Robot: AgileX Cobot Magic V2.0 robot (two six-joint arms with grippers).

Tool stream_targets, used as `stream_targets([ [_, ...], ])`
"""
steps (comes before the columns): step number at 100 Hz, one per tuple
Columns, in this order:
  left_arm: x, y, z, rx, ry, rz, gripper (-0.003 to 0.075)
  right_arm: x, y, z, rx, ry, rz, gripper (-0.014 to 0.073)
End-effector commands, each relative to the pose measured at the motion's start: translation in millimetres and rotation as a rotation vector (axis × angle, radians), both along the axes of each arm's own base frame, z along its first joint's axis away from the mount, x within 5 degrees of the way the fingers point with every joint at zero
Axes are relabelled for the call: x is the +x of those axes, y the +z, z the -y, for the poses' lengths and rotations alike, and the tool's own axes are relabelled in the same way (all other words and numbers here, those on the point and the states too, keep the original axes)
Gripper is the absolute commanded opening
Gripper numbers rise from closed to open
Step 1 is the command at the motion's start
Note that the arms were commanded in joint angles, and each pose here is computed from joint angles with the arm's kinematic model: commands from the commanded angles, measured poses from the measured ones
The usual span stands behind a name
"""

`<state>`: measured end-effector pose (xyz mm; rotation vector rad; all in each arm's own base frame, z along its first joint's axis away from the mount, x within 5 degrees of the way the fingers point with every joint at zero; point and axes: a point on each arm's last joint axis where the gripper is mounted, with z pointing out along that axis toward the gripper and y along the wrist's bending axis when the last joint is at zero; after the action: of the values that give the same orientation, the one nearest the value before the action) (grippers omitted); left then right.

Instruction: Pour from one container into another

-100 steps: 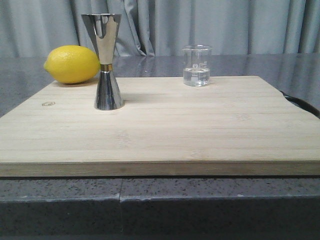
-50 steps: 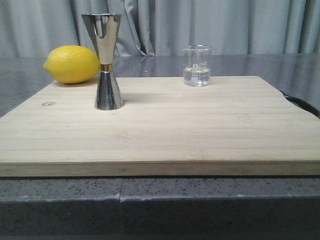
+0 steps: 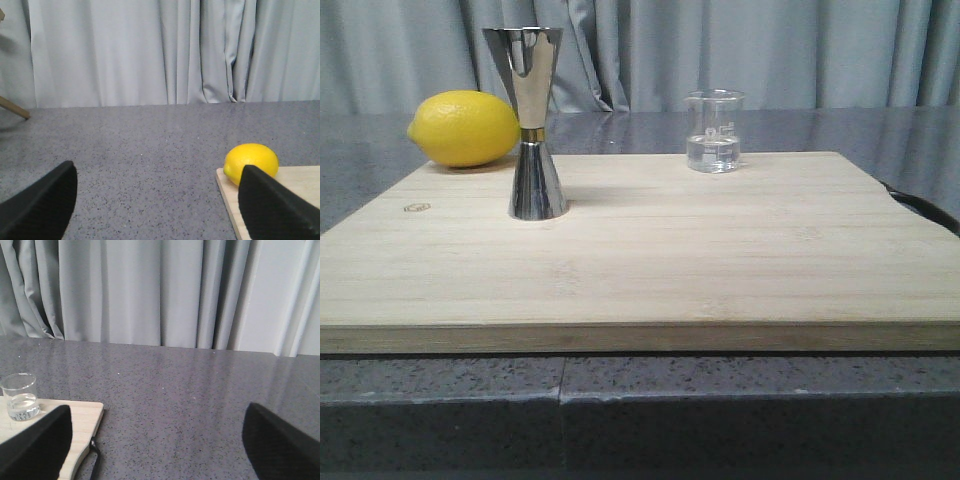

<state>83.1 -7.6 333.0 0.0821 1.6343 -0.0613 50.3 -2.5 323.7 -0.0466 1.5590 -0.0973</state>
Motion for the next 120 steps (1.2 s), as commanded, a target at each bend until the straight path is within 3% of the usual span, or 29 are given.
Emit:
stream_targets([
  [1,6.3,18.9,0.5,-0.025,0.002,0.029,0.0586,0.8,13.8,0.2,-0.023,-0.006,0.074,0.0627],
  [25,41.5,23.9,6.0,0.058,-0.039,-0.205,0.0586,0.8,13.8,0.2,-0.023,-0.006,0.075,0.0627],
  [54,98.9,-6.8,32.7,0.073,-0.308,-0.465,0.0586,0.8,13.8,0.2,-0.023,-0.006,0.075,0.0627],
  [82,137.4,-23.2,57.6,0.090,-0.584,-0.343,0.0586,0.8,13.8,0.2,-0.023,-0.006,0.075,0.0627],
  [120,155.9,-43.4,85.3,0.086,-0.981,-0.159,0.0586,0.8,13.8,0.2,-0.023,-0.006,0.075,0.0627],
])
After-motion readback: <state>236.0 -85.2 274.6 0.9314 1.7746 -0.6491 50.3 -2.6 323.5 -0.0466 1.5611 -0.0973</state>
